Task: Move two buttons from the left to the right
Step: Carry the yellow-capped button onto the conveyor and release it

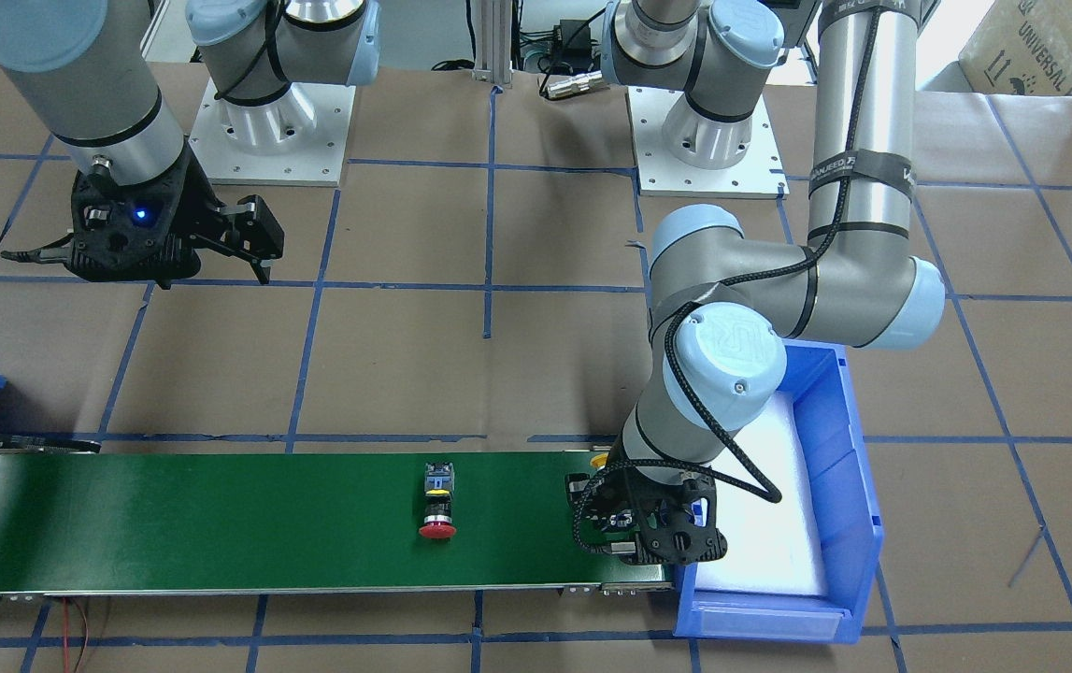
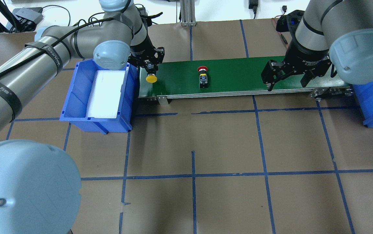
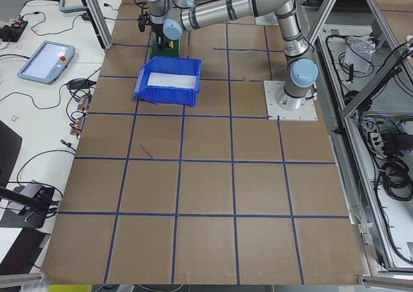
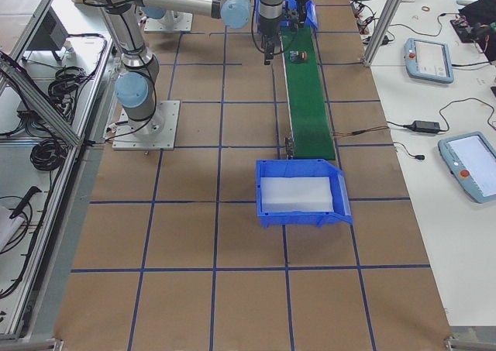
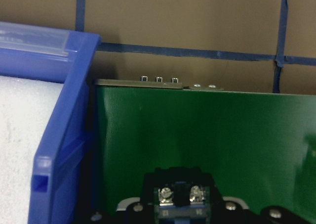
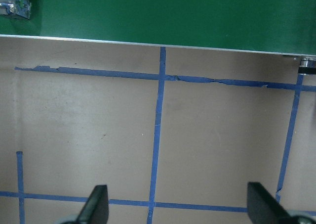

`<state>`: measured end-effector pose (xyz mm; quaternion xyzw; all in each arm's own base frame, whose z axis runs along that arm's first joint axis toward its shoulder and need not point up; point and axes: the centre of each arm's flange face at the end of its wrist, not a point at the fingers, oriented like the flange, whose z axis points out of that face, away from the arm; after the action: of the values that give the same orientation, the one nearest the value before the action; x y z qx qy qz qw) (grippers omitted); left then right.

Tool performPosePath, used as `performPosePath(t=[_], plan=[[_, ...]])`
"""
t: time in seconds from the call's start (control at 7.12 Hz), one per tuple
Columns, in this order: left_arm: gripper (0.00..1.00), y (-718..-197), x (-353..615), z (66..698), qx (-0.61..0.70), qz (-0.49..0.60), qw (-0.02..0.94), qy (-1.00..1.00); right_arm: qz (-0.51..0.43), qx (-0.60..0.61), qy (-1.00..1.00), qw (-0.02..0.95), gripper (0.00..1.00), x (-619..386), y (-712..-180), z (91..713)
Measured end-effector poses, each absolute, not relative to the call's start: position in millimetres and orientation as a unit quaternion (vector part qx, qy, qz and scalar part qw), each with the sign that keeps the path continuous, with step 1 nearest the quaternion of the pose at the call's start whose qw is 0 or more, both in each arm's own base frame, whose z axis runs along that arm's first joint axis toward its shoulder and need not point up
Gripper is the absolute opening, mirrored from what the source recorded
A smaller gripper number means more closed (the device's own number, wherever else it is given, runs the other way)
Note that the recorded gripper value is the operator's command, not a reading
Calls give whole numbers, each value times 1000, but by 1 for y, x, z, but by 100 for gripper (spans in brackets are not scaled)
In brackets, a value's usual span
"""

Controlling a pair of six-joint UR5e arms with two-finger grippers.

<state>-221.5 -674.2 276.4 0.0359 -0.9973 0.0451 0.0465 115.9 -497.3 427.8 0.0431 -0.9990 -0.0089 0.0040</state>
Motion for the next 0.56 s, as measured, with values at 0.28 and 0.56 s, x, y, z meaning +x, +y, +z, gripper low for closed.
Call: performPosePath(t=[0.28,0.56], plan=[[26,-675,-221,266,36,43,44,-997,-10,43,-999,4,100,116,-497,428],[26,-671,-220,263,29,39,41,-998,-11,43,-999,3,100,116,-497,427]])
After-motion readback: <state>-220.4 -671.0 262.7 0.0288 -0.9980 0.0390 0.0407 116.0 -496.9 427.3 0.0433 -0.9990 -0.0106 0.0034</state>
